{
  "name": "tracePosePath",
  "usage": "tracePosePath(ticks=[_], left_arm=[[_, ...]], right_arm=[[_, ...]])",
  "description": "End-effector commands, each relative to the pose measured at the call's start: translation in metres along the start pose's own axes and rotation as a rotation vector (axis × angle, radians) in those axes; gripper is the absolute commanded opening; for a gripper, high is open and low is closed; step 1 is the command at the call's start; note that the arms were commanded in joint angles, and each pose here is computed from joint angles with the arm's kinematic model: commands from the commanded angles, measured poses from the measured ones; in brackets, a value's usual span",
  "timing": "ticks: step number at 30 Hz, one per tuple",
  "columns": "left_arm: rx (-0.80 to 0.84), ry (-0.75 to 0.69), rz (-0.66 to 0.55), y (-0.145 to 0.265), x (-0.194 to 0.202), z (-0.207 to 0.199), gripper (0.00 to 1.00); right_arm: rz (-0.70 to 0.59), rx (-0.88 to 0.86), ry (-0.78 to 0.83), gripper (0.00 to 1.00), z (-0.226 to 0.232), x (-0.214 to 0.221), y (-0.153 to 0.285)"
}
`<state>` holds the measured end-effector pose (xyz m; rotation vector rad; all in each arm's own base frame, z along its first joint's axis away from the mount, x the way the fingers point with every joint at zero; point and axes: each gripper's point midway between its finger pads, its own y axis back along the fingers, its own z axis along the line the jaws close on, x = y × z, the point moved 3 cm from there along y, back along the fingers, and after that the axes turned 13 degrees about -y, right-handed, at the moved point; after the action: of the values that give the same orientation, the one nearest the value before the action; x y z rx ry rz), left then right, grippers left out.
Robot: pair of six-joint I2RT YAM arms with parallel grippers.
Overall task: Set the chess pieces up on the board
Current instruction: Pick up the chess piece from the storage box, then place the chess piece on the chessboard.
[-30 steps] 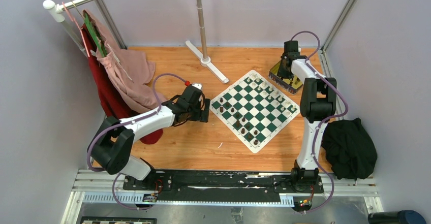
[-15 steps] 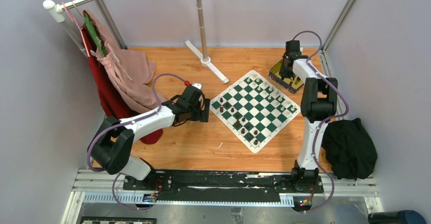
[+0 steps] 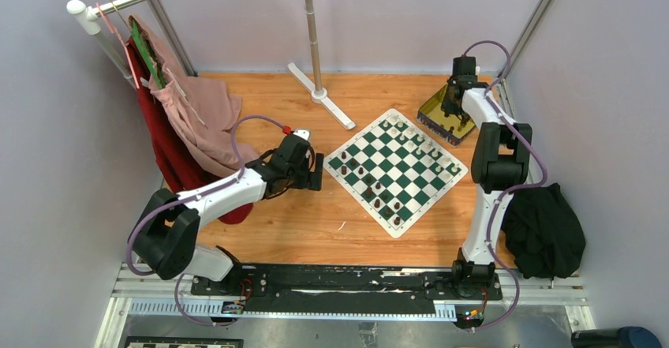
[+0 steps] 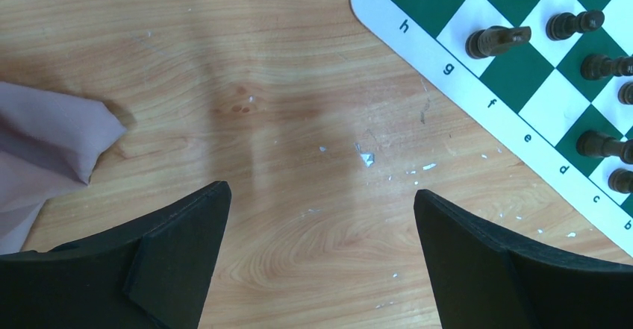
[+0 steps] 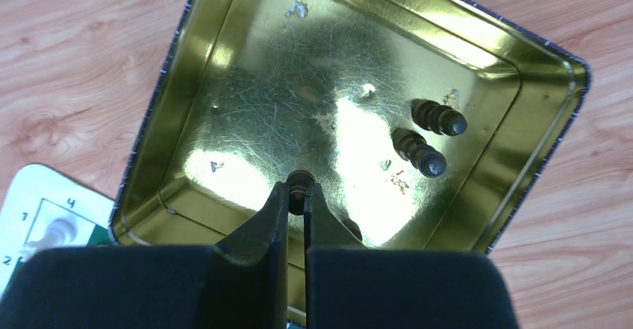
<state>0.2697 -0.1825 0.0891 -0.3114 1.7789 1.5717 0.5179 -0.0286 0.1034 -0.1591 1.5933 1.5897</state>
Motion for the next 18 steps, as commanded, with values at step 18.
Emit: tracePosePath(ticks=[18], left_arm=[[-0.017,0.157,-0.167,0.049,0.027,0.019,1.00]], right_arm=[[-0.030,-0.277,0.273,0.00,0.109,0.035,0.141]])
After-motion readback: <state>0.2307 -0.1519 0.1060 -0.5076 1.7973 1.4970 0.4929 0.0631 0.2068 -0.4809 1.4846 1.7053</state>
